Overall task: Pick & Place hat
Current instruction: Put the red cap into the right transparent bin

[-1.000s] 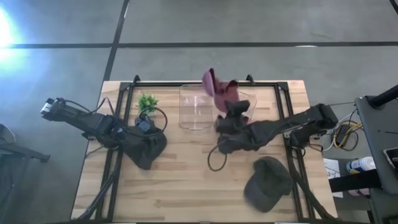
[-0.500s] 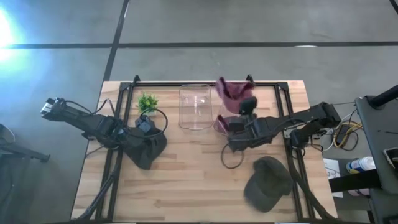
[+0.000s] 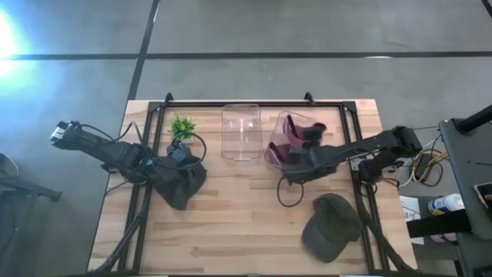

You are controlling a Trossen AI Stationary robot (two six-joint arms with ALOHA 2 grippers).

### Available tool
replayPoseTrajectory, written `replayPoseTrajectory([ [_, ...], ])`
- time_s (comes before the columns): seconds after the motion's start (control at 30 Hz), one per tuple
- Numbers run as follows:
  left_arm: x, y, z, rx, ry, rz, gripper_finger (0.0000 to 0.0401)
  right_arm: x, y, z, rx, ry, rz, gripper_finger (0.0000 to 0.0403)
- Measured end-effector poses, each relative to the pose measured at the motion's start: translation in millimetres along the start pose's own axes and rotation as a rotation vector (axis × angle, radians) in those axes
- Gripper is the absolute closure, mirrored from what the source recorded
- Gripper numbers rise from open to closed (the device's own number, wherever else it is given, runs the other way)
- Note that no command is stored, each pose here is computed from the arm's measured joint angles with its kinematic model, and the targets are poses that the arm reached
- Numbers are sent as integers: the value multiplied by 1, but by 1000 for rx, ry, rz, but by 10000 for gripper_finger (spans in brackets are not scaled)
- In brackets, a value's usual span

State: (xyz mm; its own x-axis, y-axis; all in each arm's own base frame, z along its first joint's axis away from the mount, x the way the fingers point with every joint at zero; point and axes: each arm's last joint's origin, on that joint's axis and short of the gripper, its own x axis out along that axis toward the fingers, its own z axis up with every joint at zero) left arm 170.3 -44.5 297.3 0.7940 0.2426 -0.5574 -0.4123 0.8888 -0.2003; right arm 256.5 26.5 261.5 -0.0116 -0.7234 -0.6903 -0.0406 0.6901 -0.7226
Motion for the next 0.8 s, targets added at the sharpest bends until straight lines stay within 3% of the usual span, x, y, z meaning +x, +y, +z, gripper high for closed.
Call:
replayPoseTrajectory([
  [0.8, 0, -2, 4, -64, -43, -2, 190, 31, -15, 11, -308, 10, -4, 390],
])
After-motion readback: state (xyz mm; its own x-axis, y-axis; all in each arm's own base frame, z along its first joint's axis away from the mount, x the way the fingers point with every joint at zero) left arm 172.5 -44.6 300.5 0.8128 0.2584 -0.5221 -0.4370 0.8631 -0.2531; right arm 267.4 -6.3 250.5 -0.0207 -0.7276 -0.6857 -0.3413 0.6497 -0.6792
